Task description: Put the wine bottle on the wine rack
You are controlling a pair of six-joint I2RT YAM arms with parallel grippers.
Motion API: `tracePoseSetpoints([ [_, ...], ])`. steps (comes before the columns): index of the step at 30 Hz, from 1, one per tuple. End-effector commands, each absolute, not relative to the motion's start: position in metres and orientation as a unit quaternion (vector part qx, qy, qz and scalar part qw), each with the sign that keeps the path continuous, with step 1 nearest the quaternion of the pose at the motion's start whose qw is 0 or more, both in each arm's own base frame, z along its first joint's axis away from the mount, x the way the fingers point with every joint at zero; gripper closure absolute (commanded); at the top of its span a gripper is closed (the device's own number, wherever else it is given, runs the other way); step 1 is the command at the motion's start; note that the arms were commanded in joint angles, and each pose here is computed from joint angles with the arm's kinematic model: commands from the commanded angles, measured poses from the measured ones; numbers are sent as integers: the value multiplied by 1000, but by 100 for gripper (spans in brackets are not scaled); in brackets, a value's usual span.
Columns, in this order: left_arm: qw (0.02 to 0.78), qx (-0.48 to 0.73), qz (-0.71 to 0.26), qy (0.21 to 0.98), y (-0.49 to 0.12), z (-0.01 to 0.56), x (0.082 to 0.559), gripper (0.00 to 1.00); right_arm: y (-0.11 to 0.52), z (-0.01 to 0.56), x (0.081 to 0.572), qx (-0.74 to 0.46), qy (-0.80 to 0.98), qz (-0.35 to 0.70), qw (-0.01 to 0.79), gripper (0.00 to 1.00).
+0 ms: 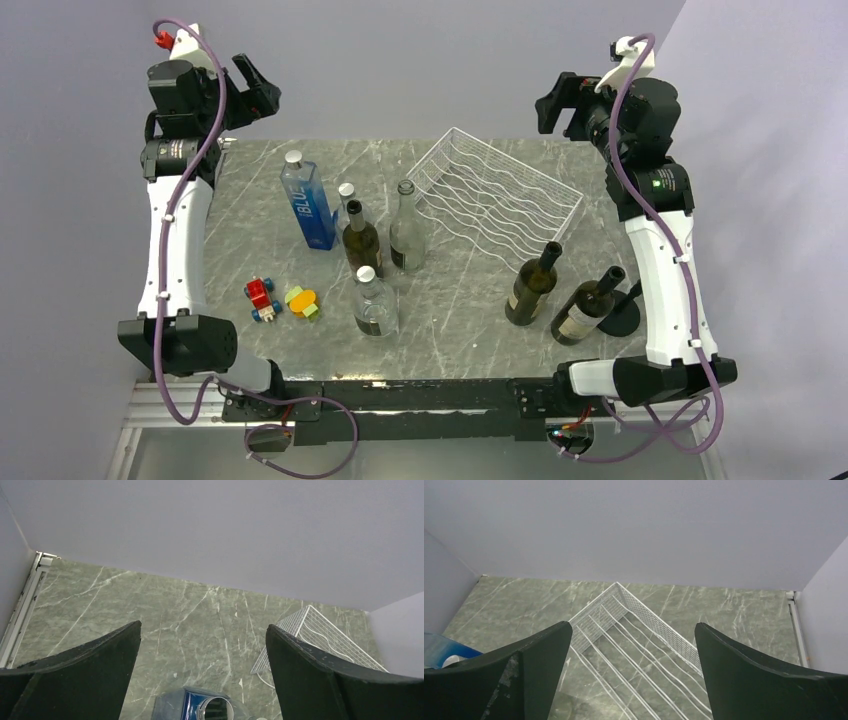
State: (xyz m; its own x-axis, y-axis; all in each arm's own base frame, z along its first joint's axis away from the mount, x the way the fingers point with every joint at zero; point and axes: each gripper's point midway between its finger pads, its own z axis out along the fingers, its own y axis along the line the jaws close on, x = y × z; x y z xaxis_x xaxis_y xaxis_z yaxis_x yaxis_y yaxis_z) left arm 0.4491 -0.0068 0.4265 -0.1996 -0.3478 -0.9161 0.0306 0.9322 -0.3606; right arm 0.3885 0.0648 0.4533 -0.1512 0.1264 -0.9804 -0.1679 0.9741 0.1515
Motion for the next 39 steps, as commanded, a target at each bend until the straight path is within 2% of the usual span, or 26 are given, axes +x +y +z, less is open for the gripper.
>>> tracePoseSetpoints([
  [1, 659, -104, -155, 729, -6, 465, 427, 1, 74, 461, 384, -26, 743, 140, 653, 0],
  [9, 649, -143, -133, 735, 5, 462, 411, 1, 73, 472, 380, -1, 713, 157, 684, 0],
  [13, 642, -105, -148, 744, -6, 454, 396, 1, 81, 473, 379, -3, 713, 181, 678, 0],
  [16, 633, -16, -201, 748, -36, 453, 378, 1, 96, 468, 378, -29, 722, 213, 658, 0],
  [20, 625, 32, -256, 737, -61, 467, 362, 1, 118, 468, 365, -96, 709, 252, 651, 0],
  [26, 583, 171, -404, 684, -129, 478, 317, 1, 150, 465, 348, -168, 682, 283, 652, 0],
  [32, 599, 278, -383, 646, -209, 465, 287, 1, 180, 447, 336, -218, 679, 289, 639, 0],
  [39, 594, 272, -342, 675, -243, 424, 307, 1, 195, 444, 326, -228, 668, 314, 635, 0],
])
